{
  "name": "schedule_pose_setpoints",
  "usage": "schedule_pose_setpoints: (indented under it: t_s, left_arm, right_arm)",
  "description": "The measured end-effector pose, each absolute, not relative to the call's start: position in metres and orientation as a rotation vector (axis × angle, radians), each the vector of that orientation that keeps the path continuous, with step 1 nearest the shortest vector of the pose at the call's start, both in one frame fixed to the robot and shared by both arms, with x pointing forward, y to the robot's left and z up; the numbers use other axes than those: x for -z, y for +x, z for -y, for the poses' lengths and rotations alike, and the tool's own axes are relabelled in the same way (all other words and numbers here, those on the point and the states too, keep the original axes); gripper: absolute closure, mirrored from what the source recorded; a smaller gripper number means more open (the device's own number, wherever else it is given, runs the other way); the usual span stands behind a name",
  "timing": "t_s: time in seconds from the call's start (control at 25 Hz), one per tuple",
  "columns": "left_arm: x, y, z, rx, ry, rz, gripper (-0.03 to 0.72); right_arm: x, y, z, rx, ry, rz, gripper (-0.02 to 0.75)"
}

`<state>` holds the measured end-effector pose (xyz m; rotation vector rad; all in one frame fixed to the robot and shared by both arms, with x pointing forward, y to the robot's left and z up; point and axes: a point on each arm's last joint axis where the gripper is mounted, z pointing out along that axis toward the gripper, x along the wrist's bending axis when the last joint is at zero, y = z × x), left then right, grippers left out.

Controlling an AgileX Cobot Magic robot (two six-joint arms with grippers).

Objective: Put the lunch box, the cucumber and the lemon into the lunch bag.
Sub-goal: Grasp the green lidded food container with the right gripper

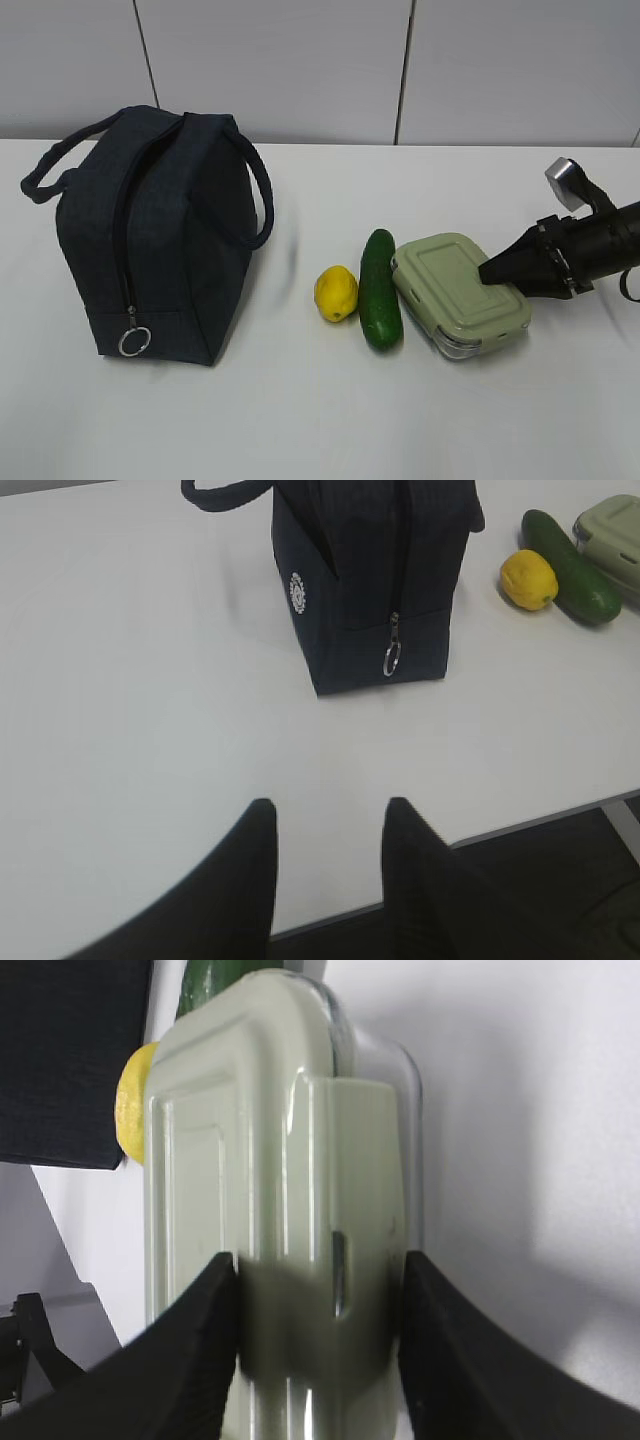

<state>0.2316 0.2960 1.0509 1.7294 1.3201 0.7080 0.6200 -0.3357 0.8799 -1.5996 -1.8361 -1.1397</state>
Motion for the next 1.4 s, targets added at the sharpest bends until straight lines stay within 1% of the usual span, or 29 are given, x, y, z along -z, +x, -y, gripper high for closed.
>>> schedule_pose_setpoints:
  t_s: [1.08, 1.4]
  left_arm:
    - [-1.0509, 0.2316, -0.2960, -0.708, 1.729, -1.320, 0.449]
    - [-1.0509, 0.2316, -0.2960, -0.708, 1.729, -1.320, 0.449]
  right_arm:
    - [-0.8791, 0.6212, 0.3353, 1.145, -1.623, 1.794, 0.386]
    - [-0.8885, 0.6214, 0.3377, 1.132, -1.650, 1.849, 0.387]
